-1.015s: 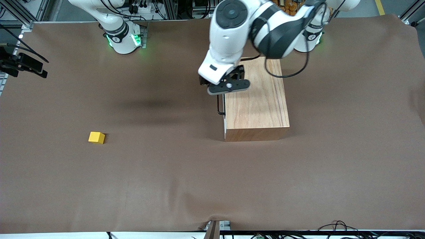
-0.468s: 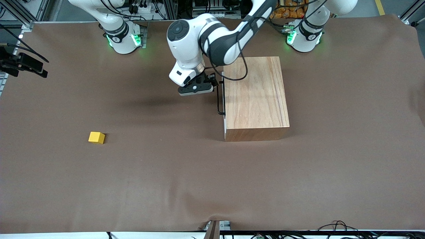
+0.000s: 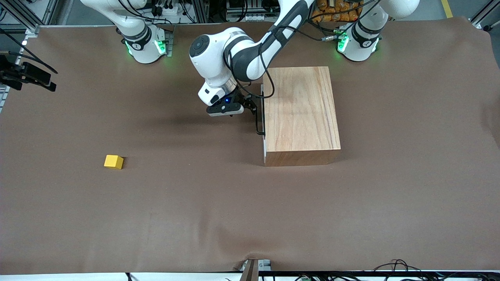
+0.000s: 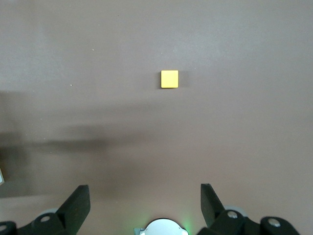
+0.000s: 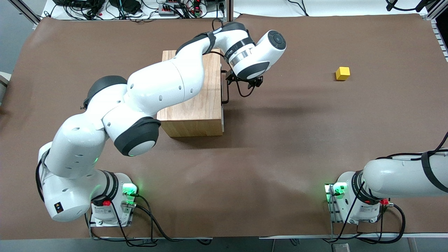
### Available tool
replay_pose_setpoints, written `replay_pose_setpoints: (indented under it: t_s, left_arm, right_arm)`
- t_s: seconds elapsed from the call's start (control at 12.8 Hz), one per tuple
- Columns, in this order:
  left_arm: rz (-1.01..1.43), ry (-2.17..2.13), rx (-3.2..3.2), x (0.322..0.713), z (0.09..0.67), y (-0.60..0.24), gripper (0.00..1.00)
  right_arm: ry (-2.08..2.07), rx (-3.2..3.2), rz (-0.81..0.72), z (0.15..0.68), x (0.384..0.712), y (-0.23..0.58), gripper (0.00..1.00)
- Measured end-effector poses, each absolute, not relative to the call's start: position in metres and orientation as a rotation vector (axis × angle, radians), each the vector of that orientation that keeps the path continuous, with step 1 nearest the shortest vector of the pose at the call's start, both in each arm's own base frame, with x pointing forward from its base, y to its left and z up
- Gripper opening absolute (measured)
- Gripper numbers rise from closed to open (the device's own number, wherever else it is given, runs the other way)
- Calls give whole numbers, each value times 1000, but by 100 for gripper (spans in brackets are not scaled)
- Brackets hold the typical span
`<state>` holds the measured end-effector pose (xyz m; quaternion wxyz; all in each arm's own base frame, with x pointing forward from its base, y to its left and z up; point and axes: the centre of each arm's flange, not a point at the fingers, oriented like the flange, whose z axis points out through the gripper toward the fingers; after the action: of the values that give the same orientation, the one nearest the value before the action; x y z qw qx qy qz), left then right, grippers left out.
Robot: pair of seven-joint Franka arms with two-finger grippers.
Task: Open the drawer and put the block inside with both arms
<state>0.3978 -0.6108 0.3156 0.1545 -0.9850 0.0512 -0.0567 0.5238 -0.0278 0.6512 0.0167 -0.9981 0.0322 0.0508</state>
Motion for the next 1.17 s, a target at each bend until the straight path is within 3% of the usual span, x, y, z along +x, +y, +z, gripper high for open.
replay_pose_setpoints:
  t_s: [0.47, 1.17]
  left_arm:
    - [-124, 164, -2767, 399, 281, -606, 100]
    - [-150, 136, -2789, 402, 282, -609, 100]
  right_arm:
    - [100, -3103, 158, 651, 524, -28, 100]
    - [100, -3102, 159, 651, 524, -28, 100]
